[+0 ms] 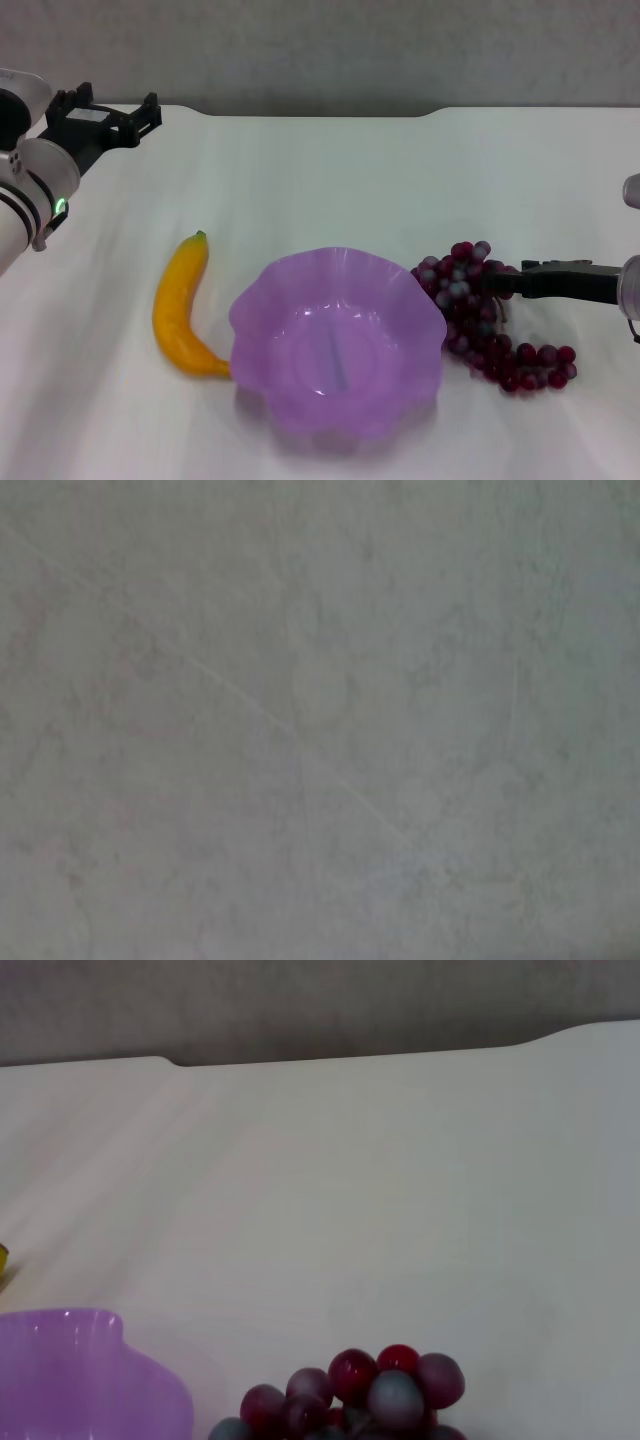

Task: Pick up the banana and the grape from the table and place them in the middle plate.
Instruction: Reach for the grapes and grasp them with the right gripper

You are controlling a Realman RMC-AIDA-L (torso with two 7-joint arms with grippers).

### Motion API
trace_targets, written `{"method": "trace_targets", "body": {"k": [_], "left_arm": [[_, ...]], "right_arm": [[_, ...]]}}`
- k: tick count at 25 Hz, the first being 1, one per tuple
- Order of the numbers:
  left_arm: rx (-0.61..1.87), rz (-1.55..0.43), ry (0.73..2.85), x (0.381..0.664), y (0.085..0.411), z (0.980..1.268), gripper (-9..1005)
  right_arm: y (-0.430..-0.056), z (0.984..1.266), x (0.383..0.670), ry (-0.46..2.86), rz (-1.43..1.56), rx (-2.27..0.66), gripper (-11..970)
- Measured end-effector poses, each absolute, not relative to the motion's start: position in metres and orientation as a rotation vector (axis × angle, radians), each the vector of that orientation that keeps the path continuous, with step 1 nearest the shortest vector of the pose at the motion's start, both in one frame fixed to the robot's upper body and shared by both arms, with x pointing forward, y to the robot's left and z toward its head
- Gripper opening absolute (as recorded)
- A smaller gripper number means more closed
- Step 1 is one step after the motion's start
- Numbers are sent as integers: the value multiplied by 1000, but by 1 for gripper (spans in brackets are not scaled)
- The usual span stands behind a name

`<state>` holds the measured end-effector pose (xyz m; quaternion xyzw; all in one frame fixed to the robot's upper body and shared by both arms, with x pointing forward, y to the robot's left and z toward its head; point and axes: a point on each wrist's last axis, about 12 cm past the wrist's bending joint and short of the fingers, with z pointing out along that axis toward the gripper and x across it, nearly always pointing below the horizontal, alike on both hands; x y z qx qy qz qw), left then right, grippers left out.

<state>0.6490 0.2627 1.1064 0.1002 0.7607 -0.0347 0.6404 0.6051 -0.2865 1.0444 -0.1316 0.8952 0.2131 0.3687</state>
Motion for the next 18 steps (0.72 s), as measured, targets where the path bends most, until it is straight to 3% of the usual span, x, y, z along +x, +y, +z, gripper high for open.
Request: {"method": "trace_targets", "body": {"k": [6, 11, 18], "left_arm": [[228, -82, 1733, 649, 262, 1107, 893], [227, -85, 1731, 650, 261, 1108, 893], [224, -88, 1730, 650, 261, 1108, 893]], "right_arm": [[-287, 1044, 607, 2291, 526, -333, 722], [-287, 1042, 609, 2297, 493, -323, 469], [-288, 1042, 610, 2287, 461, -345, 274]]}}
